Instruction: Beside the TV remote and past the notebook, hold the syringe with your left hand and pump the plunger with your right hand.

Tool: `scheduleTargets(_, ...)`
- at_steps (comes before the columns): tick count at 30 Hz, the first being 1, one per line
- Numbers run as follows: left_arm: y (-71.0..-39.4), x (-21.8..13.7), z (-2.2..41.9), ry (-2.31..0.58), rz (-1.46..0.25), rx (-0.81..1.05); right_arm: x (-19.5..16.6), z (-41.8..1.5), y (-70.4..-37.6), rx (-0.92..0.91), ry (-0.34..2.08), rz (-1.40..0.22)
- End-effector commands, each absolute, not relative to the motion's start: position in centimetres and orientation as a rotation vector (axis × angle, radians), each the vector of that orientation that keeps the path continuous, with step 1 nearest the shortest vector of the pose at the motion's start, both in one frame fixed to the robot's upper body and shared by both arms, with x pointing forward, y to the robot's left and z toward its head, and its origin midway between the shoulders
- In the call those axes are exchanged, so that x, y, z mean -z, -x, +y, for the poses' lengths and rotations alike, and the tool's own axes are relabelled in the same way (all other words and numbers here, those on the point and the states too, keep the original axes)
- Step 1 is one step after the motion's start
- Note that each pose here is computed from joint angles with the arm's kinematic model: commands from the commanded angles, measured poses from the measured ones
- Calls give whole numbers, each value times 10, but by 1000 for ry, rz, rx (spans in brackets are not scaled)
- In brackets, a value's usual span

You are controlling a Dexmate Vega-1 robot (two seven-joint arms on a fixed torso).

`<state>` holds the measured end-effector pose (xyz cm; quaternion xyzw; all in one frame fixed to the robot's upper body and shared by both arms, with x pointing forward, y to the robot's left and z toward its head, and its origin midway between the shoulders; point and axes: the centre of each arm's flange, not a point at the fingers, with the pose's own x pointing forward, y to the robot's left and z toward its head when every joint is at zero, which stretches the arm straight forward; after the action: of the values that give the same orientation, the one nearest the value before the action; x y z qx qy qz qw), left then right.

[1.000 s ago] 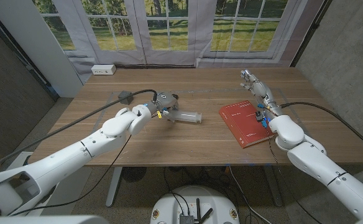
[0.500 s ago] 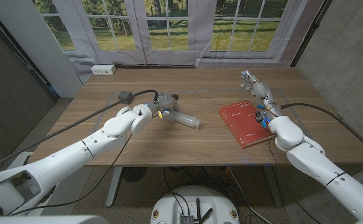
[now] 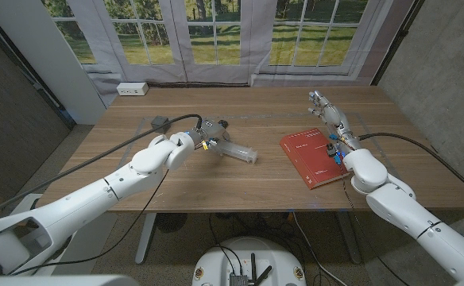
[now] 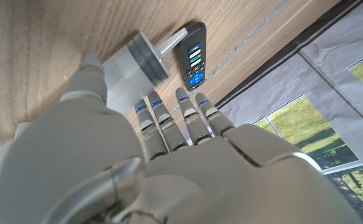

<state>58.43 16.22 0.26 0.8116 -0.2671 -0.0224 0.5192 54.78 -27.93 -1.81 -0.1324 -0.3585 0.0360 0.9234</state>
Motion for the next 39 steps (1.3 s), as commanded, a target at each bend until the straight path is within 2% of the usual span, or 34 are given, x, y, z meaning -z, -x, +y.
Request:
scheduleTargets(1, -582, -3, 164, -1943, -614, 55, 19, -279, -546, -71, 275, -736)
scheduleTargets(16, -584, -11, 169, -1903, -529, 126, 20, -278, -546, -73, 275, -731)
scheduleTargets(39, -575, -28, 182, -1792, -496, 288, 19, -276, -548, -60, 278, -721)
